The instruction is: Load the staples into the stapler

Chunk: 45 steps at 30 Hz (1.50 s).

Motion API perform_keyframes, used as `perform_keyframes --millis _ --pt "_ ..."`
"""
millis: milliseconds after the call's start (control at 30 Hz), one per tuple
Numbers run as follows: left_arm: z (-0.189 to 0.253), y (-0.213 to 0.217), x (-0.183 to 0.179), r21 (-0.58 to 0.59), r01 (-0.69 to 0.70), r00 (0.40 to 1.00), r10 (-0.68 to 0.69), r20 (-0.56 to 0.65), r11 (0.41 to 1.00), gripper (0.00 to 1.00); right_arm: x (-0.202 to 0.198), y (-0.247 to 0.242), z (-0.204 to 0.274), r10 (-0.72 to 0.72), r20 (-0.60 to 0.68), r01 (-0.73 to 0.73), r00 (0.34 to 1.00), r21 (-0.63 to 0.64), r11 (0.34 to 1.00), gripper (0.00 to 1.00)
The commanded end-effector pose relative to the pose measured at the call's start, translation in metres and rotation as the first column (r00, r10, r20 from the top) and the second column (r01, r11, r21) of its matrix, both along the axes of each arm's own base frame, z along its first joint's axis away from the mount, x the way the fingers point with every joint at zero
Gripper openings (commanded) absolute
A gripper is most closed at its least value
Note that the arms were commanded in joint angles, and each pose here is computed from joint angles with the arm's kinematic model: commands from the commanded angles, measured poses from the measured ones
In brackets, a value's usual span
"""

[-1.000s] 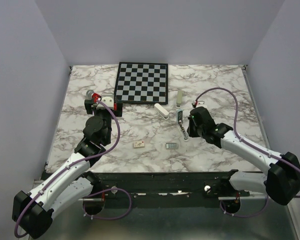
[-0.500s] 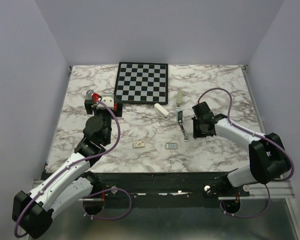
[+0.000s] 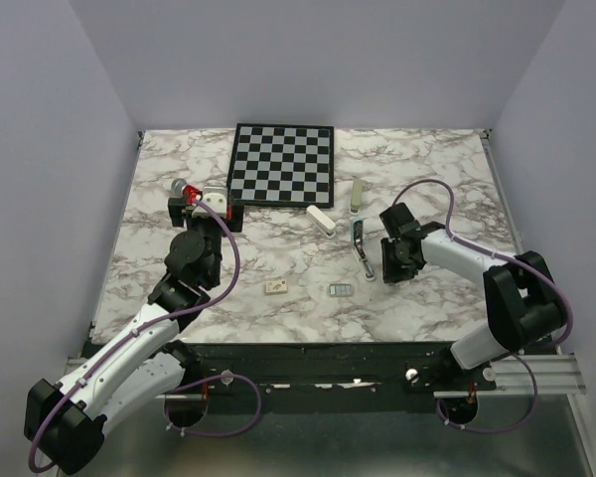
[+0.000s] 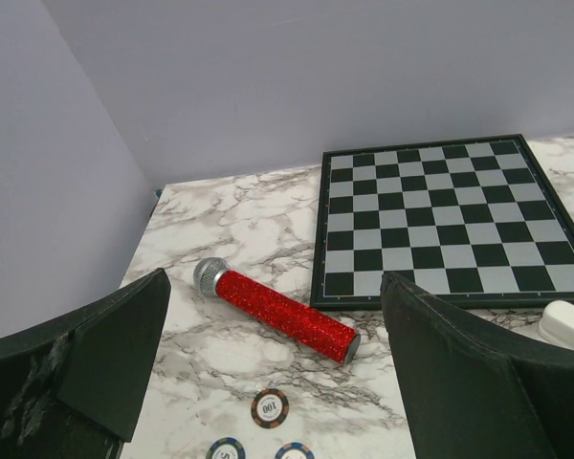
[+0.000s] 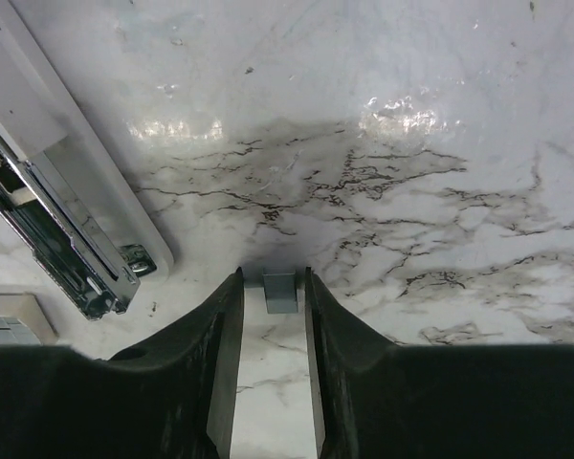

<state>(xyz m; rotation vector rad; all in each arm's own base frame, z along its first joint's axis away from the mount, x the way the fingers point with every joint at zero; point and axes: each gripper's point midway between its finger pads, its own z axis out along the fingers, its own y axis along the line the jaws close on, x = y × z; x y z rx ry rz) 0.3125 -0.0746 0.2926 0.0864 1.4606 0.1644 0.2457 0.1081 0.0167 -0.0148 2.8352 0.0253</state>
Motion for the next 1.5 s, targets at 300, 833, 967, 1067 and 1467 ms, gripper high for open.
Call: perform_keyframes --millis 300,833,967,1067,1467 --pt "0.0 0.003 -0.001 0.001 -0.016 1.0 0.016 0.013 1.0 0.99 0.007 0.001 0.002 0.018 -0.063 -0.016 0.998 0.036 0.999 0.38" --pt "-0.001 0.001 -0.001 -0.001 -0.011 1.0 0.011 0.01 1.0 0.99 -0.002 -0.001 -0.01 0.043 -0.106 -0.04 0.993 0.027 0.999 0.23" --pt "-0.001 0.002 -0.001 -0.001 -0.011 1.0 0.011 0.012 1.0 0.99 0.005 0.004 0.003 0.079 -0.04 -0.076 0.996 0.059 0.995 0.22" --pt "0.0 0.002 -0.001 -0.002 -0.011 1.0 0.011 0.013 1.0 0.99 0.011 0.012 0.019 0.124 0.023 -0.126 0.992 0.103 0.987 0.22" --pt "0.0 0.001 -0.001 -0.005 -0.009 1.0 0.009 0.012 1.0 0.99 0.046 0.047 0.068 0.234 0.27 -0.281 0.934 0.153 0.947 0.18"
